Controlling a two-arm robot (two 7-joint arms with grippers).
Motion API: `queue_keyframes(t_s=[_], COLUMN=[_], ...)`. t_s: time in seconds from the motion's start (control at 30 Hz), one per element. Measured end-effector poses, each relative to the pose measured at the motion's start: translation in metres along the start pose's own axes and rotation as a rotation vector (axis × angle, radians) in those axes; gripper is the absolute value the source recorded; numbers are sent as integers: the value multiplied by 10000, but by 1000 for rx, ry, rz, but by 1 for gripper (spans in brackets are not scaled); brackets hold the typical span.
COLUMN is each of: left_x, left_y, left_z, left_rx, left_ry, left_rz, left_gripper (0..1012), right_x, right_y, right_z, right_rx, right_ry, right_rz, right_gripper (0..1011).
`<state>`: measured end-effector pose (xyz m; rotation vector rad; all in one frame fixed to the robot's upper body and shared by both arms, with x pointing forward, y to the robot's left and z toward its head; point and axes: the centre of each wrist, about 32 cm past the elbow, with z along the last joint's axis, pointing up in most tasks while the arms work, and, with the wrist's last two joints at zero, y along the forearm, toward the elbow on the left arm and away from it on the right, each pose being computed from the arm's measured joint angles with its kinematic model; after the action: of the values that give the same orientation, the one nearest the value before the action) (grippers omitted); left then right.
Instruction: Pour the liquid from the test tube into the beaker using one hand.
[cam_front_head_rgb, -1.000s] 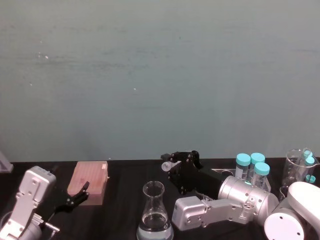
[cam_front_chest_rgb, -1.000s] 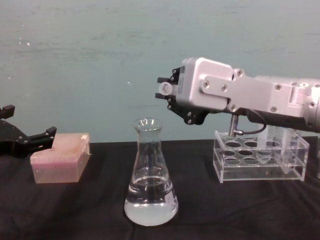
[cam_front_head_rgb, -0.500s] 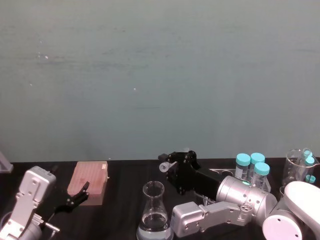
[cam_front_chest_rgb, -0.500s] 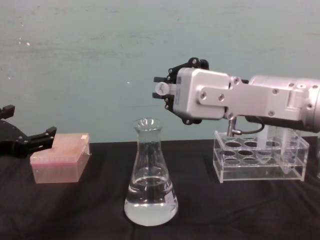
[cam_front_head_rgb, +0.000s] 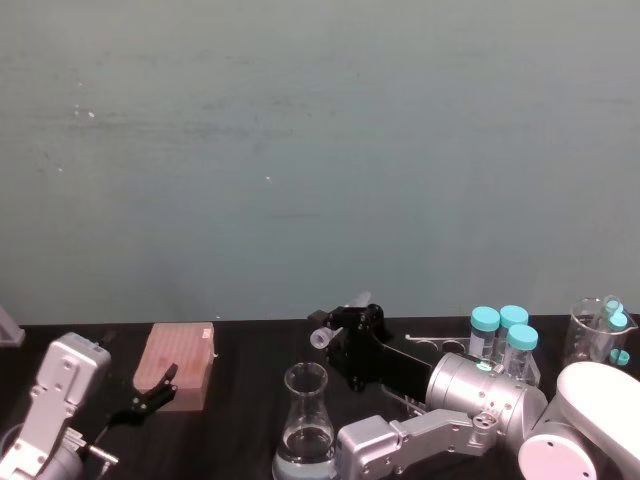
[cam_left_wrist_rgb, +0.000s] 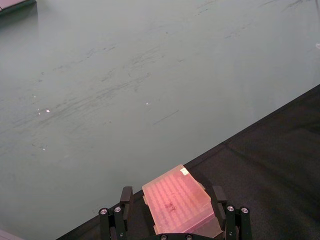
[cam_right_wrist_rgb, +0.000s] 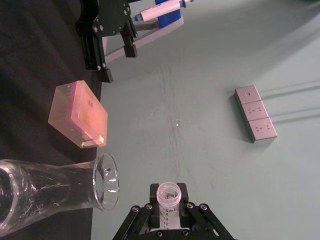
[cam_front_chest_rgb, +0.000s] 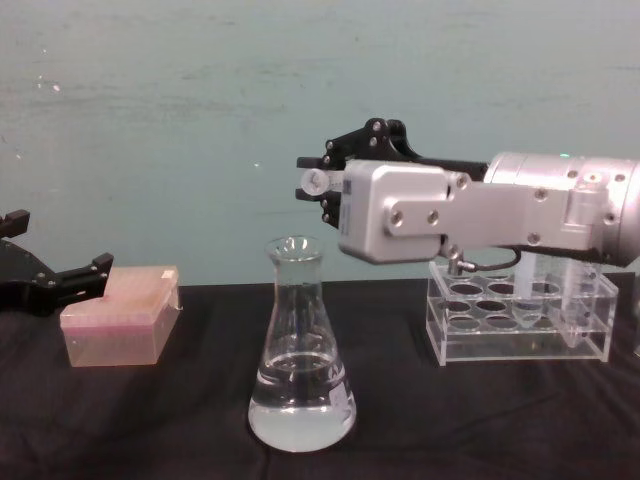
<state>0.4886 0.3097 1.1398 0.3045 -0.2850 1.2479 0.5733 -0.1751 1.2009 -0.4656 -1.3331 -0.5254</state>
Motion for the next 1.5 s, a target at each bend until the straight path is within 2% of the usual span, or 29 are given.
queue_keyframes(t_s=[0.83, 1.5], left_x=[0, 0], left_y=[0, 0], left_z=[0, 0], left_rx=[0, 0], left_ry=[0, 0], left_rz=[0, 0], left_gripper=[1000, 1000], right_x=[-48, -54], right_y=[34, 63], right_z=[3, 0], right_rx=[17, 20], right_ry=[-113, -166], right_rz=[8, 18], right_gripper=[200, 200])
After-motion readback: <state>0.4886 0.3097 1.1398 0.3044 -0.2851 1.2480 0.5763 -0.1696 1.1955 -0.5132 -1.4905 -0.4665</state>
